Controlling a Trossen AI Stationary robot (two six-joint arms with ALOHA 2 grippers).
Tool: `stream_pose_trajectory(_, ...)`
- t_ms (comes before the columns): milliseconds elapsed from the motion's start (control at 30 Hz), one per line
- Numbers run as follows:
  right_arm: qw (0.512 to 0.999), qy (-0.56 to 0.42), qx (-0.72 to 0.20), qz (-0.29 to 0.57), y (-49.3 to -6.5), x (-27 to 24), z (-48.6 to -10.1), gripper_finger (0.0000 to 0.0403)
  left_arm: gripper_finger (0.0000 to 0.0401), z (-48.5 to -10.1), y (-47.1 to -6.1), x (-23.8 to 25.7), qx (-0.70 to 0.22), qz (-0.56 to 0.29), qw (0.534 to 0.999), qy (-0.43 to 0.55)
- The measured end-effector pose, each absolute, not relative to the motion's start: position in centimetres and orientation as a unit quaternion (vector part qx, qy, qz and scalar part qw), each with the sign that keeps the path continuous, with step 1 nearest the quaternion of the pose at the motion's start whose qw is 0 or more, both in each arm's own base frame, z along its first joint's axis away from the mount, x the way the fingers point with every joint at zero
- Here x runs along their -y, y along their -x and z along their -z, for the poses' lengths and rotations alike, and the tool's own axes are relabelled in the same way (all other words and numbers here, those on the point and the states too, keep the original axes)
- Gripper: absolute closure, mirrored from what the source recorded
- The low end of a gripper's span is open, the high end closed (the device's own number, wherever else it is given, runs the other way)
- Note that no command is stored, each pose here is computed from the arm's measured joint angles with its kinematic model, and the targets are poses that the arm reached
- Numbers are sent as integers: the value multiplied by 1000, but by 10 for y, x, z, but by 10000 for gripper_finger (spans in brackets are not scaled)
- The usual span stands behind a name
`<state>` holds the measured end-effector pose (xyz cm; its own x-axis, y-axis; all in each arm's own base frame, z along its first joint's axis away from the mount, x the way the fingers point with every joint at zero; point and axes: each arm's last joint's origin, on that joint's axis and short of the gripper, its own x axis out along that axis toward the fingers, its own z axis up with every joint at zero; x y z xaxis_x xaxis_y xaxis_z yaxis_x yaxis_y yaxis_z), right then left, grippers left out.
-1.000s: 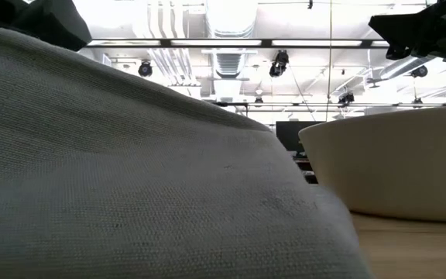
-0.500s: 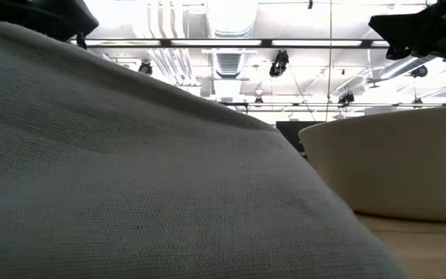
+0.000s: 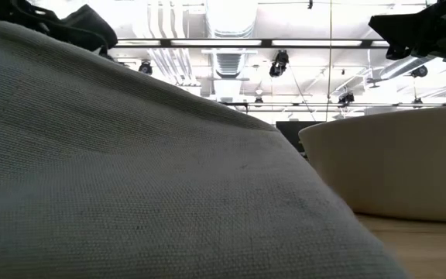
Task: Set up tray
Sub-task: Put the white plate on the black serving tray
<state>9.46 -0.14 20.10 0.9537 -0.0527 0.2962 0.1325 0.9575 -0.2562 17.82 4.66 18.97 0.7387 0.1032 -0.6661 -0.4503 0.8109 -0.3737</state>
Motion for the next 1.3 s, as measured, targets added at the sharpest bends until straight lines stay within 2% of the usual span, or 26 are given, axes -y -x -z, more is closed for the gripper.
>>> stream_pose_trajectory(500,979,138,145,47,-95,1,-201,385,401,-204,-171,-93,-216,-259,906,257)
stream_pose_trajectory(800,979,138,145,47,-95,1,-201,385,401,-197,-163,-102,-217,-330,890,229)
stream_pose_trajectory(1300,979,138,145,47,-95,1,-201,385,401,-189,-158,-104,-229,-390,870,194)
